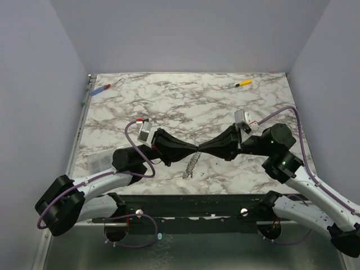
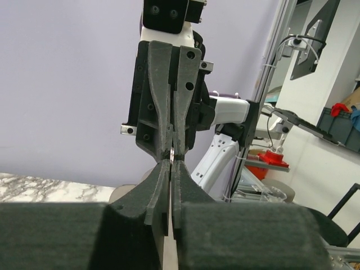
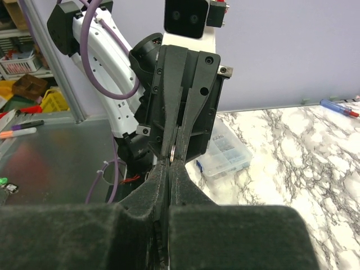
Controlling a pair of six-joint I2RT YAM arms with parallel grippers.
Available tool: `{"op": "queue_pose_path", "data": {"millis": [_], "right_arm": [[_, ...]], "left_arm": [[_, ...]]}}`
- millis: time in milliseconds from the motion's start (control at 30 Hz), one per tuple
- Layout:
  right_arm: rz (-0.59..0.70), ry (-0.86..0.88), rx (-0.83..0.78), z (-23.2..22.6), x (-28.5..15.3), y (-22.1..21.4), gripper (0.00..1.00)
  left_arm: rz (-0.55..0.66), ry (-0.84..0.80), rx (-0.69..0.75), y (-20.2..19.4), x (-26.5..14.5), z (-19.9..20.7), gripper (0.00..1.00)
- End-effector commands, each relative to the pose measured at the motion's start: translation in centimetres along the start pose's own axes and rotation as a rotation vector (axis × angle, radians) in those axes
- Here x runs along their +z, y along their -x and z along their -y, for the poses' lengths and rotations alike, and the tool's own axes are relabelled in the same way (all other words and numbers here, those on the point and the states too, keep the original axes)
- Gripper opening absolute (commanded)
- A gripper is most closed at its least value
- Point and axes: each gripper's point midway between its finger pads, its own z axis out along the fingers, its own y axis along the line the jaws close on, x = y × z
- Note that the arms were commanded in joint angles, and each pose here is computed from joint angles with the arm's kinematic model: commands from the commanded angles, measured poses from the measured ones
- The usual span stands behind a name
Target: Put the keys on the keyring
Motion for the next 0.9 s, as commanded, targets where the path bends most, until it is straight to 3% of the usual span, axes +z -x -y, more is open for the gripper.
{"op": "queue_pose_path", "data": {"millis": [0, 67, 200, 400, 533, 667, 867], "right_arm": [[-0.024, -0.07, -0.019, 1.4, 0.1, -0.6, 0.01], [-0.036, -0.077, -0.024, 1.6, 0.1, -0.6, 0.01], [-0.049, -0.086, -0.033, 1.9, 0.1, -0.5, 0.01], [-0.079, -0.097, -0.037, 2.1, 0.0, -0.9, 0.01], [-0.124, -0.1, -0.032, 2.1, -0.2, -1.3, 0.01], [-0.224, -0.114, -0.016, 2.3, -0.7, -2.2, 0.01], [-0.419, -0.258, 0.096, 3.7, -2.8, -4.5, 0.01]], "left_arm": [[0.153, -0.192, 0.184, 4.1, -0.1, 5.0, 0.18], [0.116, -0.172, 0.186, 3.6, -0.1, 4.7, 0.29], [0.047, -0.09, 0.215, 2.6, -0.4, 3.4, 0.38], [-0.056, 0.04, 0.287, 1.7, -1.5, 1.9, 0.64], [-0.205, 0.171, 0.402, 1.7, -2.2, -0.1, 0.64], [-0.392, 0.252, 0.486, 1.5, -3.1, -1.6, 0.57], [-0.679, 0.272, 0.511, -0.9, -5.4, -3.1, 0.5]]}}
